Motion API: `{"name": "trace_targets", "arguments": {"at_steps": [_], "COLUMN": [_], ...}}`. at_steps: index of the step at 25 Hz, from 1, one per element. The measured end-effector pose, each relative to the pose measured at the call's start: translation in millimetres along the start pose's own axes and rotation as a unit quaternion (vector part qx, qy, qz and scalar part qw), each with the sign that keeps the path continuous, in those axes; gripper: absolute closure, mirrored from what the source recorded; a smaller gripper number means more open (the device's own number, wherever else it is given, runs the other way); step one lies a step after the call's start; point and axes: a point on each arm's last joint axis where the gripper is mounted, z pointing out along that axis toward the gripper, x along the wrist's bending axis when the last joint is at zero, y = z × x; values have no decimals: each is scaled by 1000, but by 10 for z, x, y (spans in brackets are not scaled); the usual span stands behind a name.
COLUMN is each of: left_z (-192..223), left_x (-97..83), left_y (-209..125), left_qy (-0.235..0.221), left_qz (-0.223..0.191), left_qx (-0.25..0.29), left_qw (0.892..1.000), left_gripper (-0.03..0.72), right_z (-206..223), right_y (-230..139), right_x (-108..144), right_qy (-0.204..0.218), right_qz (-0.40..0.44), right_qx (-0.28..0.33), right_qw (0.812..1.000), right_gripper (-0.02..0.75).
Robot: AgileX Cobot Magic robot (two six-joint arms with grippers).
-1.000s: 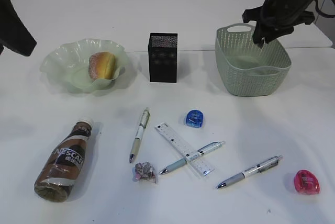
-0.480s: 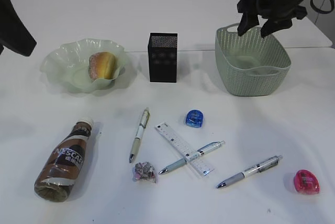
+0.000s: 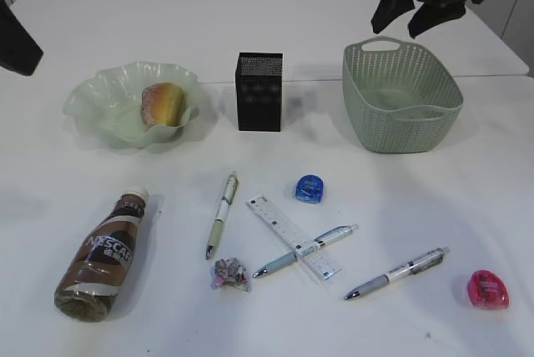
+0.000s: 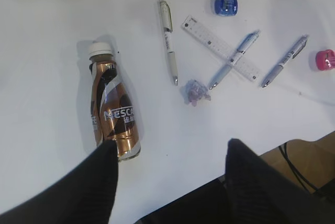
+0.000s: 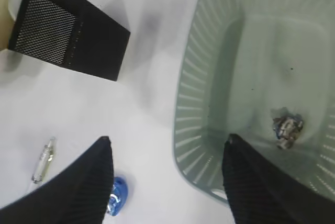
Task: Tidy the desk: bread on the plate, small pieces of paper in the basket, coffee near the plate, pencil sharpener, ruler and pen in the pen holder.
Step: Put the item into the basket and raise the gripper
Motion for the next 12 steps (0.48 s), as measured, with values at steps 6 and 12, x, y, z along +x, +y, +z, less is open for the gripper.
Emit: {"name": "trace_targets", "arguments": {"at_steps": [6, 12], "left_z": [-187, -314], "left_x": [-48, -76], "left_y": [-79, -140], "left_qy": [-3, -4], "left_qz": [8, 14], "left_qx": [-27, -46], "left_qw": [1000, 999], "left_gripper": [232, 232], "right_z": [-7, -359], "right_y": [13, 42], "right_x": [99, 229], "right_qy": [55, 62], "right_qz": [19, -14], "right_qx": [-6, -41], "right_qw": [998, 997], "right_gripper": [225, 225]}}
